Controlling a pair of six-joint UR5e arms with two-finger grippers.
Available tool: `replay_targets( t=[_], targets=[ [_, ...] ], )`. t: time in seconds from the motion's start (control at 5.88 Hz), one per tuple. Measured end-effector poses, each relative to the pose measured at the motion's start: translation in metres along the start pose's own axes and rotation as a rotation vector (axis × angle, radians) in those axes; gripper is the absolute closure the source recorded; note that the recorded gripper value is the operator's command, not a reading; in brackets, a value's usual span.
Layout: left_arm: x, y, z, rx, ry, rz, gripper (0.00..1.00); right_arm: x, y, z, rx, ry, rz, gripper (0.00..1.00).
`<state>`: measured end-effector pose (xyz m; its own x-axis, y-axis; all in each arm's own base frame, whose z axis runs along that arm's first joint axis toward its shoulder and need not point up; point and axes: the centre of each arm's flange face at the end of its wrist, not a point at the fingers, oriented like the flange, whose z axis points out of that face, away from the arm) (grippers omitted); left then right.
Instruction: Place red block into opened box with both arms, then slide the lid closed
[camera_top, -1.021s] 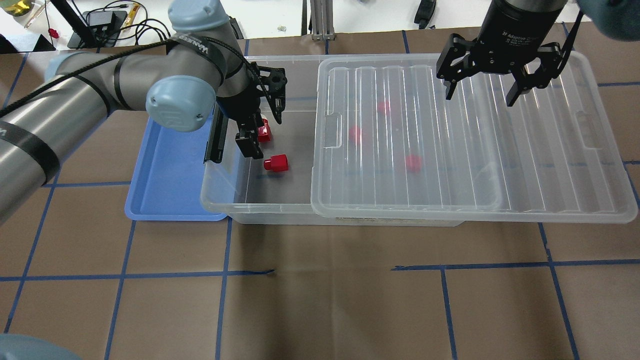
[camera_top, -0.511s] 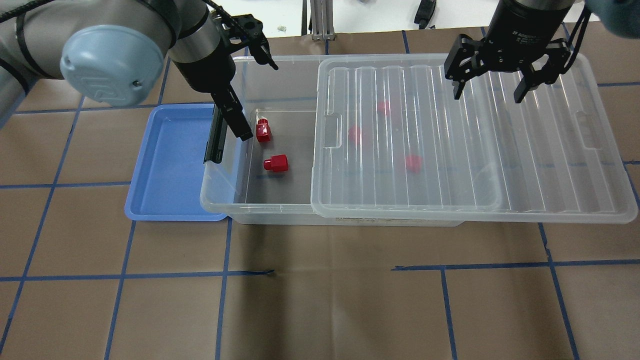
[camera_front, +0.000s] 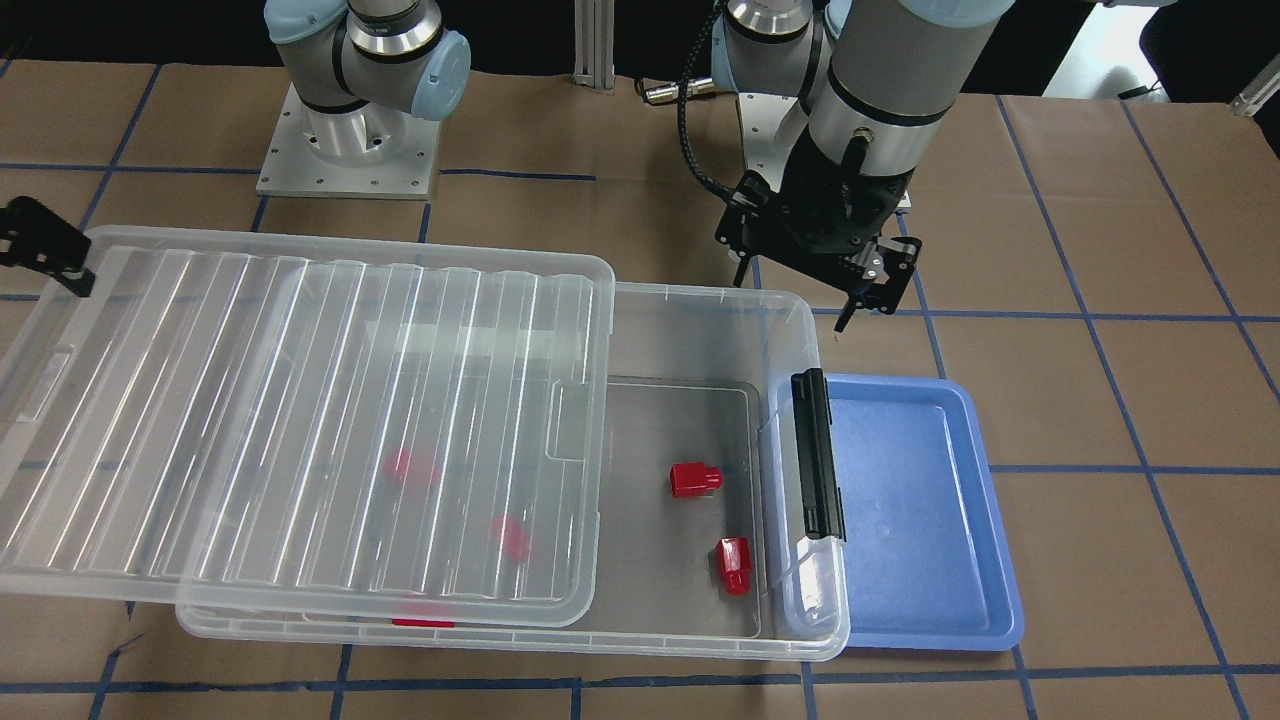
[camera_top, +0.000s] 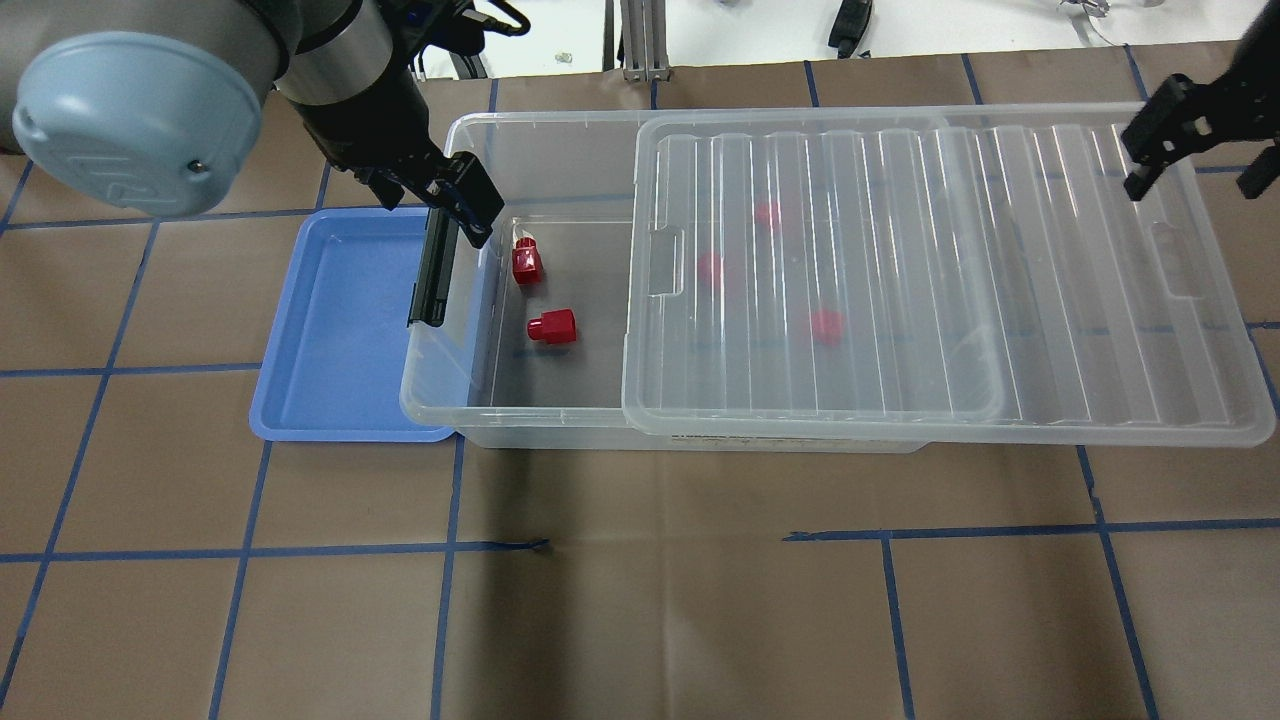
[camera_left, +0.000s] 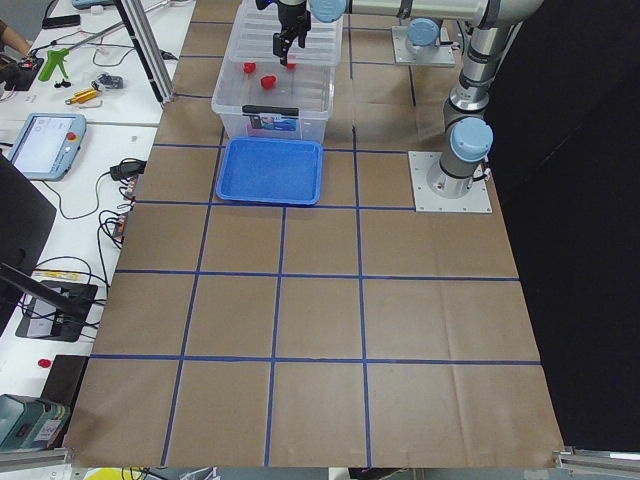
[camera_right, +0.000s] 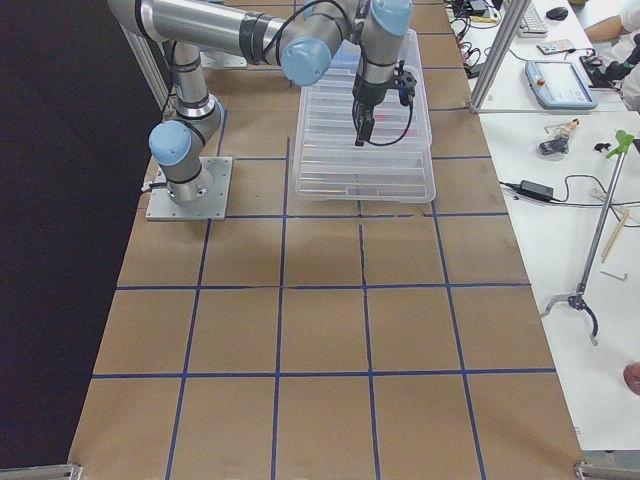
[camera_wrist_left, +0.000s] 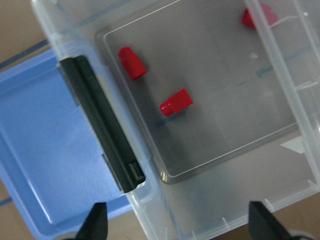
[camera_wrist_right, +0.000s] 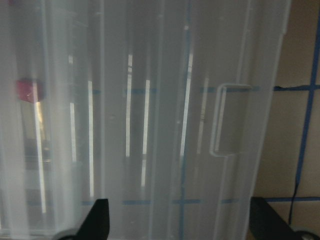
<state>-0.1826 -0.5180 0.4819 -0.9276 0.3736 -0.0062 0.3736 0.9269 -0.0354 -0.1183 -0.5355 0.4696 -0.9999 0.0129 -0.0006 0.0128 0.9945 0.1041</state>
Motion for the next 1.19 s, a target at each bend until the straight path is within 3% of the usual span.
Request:
replay_targets(
  t=[0.34,0.68,1.02,1.19],
  targets=[
    [-0.013,0.013,-0.011,-0.019,-0.022,-0.226,0.02,0.11,0.008,0.046,-0.046,0.026,0.002,0.0],
    [-0.01,0.025,-0.021,-0.036,-0.006,-0.275,0.02,0.163,0.018,0.099,-0.096,0.046,0.045,0.0],
    [-0.008,0.03,-0.02,-0.053,-0.001,-0.287,0.02,0.156,0.033,0.137,-0.14,0.011,0.065,0.0],
    [-0.008,0.031,-0.018,-0.057,0.001,-0.287,0.02,0.145,0.038,0.146,-0.136,-0.025,0.073,0.0]
  ],
)
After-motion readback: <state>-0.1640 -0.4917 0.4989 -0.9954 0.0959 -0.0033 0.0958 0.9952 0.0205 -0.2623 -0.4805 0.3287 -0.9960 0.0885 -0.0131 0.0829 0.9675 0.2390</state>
